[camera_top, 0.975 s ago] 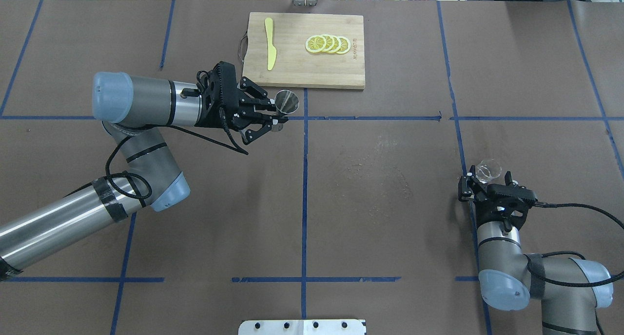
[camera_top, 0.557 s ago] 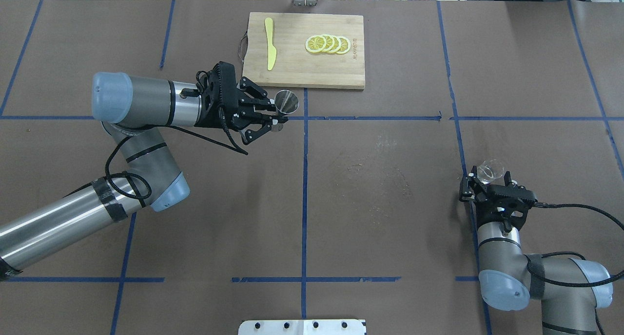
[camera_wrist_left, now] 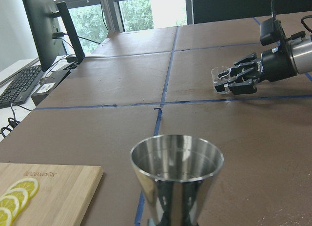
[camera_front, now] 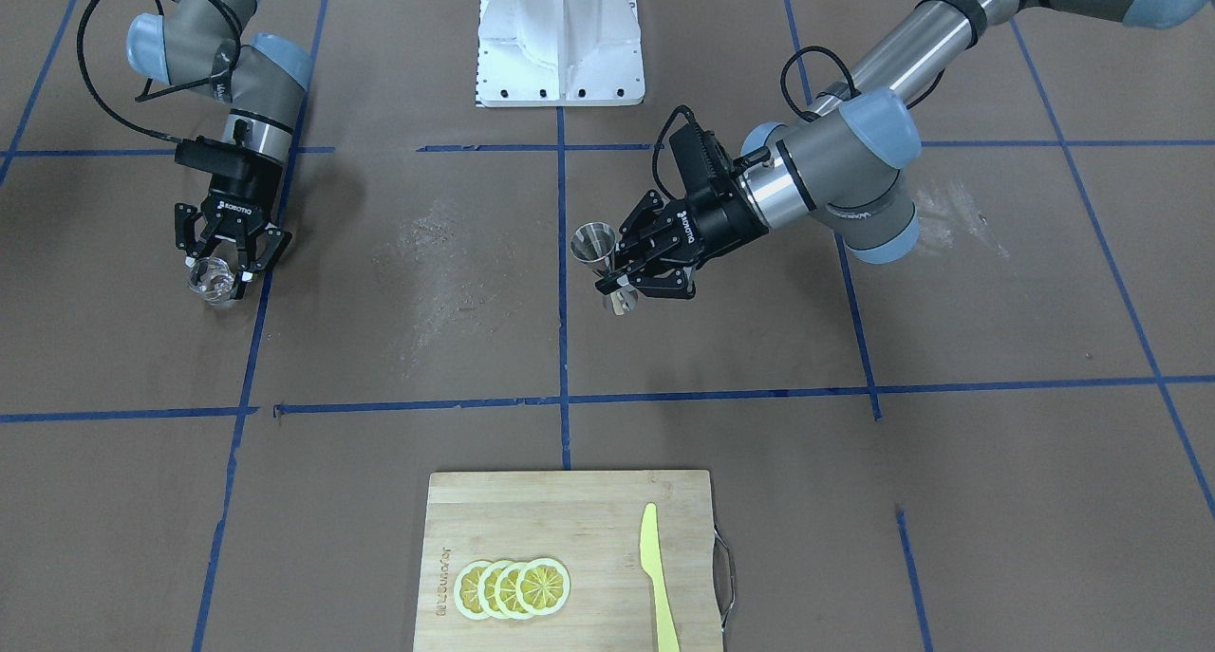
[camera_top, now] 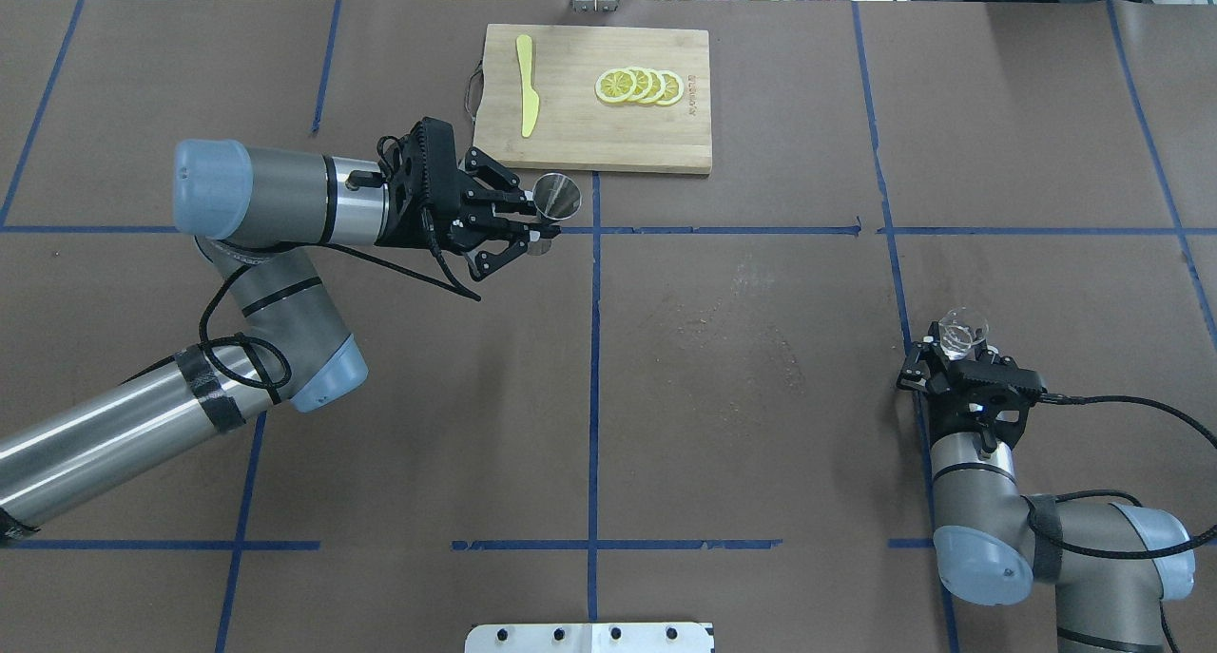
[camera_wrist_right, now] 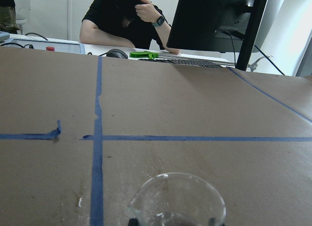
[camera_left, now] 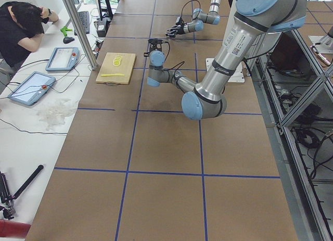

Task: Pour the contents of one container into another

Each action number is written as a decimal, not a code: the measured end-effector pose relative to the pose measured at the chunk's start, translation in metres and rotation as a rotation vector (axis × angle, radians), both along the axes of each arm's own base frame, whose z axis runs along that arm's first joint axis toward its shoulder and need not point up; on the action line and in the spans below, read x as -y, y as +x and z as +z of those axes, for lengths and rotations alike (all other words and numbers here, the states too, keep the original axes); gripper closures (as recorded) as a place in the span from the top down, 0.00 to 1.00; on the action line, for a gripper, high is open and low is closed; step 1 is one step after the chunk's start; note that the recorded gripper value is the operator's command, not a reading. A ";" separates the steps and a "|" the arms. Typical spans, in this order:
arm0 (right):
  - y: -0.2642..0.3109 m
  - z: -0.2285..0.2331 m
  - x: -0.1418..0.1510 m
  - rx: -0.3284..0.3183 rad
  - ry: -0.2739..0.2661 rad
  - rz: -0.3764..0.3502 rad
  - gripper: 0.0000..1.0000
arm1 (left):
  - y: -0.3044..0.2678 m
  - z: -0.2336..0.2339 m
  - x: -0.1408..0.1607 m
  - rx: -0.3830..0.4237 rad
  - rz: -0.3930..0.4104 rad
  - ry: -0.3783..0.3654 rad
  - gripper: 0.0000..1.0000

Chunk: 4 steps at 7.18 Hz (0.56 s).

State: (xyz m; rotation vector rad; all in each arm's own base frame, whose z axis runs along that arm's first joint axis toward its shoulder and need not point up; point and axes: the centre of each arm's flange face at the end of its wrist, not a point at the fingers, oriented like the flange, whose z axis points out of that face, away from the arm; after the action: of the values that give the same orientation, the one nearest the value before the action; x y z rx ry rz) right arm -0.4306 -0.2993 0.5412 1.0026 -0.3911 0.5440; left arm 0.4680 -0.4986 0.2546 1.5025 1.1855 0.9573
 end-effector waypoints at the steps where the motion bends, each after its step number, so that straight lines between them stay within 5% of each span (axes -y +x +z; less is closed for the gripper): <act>1: -0.003 -0.008 0.003 0.002 0.005 -0.002 0.00 | -0.001 -0.001 0.000 -0.002 0.000 0.002 0.00; 4: 0.007 -0.042 0.024 0.040 0.046 -0.021 0.00 | -0.002 -0.002 -0.001 -0.005 -0.001 0.003 0.00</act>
State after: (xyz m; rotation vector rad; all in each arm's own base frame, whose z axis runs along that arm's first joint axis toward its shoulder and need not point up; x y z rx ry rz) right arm -0.4239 -0.3230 0.4994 1.0320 -0.4513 0.5393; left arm 0.4663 -0.4980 0.2523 1.5088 1.1864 0.9559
